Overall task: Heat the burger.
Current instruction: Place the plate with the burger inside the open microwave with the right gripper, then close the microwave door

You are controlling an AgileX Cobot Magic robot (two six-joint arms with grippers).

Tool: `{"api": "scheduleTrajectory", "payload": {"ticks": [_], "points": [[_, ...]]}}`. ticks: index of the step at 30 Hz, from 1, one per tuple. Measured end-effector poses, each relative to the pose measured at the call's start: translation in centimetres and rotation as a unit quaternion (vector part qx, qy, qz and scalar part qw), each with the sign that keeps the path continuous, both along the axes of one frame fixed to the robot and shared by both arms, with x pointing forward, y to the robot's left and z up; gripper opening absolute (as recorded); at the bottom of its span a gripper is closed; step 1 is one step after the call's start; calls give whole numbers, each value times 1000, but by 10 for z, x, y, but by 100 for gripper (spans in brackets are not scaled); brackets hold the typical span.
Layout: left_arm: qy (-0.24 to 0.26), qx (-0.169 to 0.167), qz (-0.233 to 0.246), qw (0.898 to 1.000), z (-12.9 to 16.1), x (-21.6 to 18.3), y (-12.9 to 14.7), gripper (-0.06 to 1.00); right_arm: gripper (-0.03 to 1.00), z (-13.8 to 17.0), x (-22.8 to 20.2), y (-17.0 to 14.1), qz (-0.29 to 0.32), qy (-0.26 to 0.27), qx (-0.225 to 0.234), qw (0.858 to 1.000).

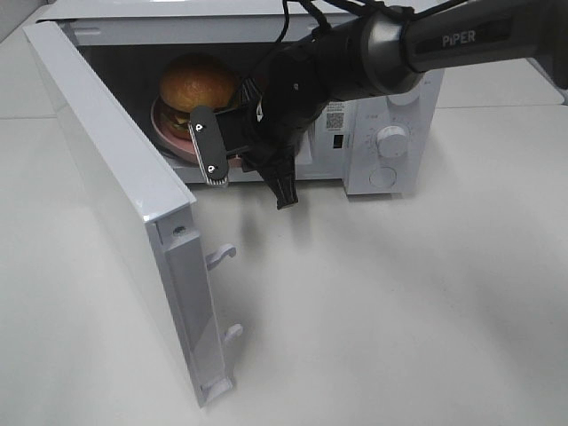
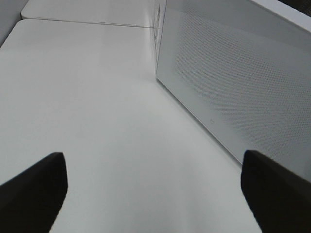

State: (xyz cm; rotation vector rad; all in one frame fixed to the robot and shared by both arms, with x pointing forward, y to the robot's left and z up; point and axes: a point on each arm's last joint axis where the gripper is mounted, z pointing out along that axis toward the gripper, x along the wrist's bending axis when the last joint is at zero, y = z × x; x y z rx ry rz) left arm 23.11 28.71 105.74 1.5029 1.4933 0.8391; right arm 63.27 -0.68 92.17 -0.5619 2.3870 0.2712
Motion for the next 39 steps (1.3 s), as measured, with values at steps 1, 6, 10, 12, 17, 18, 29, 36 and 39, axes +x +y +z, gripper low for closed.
{"api": "scheduleTrajectory", "payload": {"ticks": [1, 6, 10, 12, 17, 18, 29, 36, 39], "points": [[0, 0, 0, 1000, 0, 0, 0, 88, 5, 0, 0, 0, 0, 0, 0, 1000], [0, 0, 0, 1000, 0, 0, 0, 88, 5, 0, 5, 1, -5, 3, -4, 1000], [0, 0, 0, 1000, 0, 0, 0, 88, 5, 0, 7, -2, -10, 5, -6, 1000], [0, 0, 0, 1000, 0, 0, 0, 88, 8, 0, 8, -2, -9, 4, -5, 1000], [0, 0, 0, 1000, 0, 0, 0, 88, 19, 4, 10, 1, -6, -11, 8, 1000], [0, 0, 0, 1000, 0, 0, 0, 88, 23, 5, 11, 1, -6, -12, 9, 1000], [0, 0, 0, 1000, 0, 0, 0, 88, 47, 8, 8, -1, -16, 4, 5, 1000], [0, 0, 0, 1000, 0, 0, 0, 88, 48, 16, -3, -5, -13, 3, 13, 1000], [0, 0, 0, 1000, 0, 0, 0, 88, 49, 12, -13, -9, -9, 9, 11, 1000]]}}
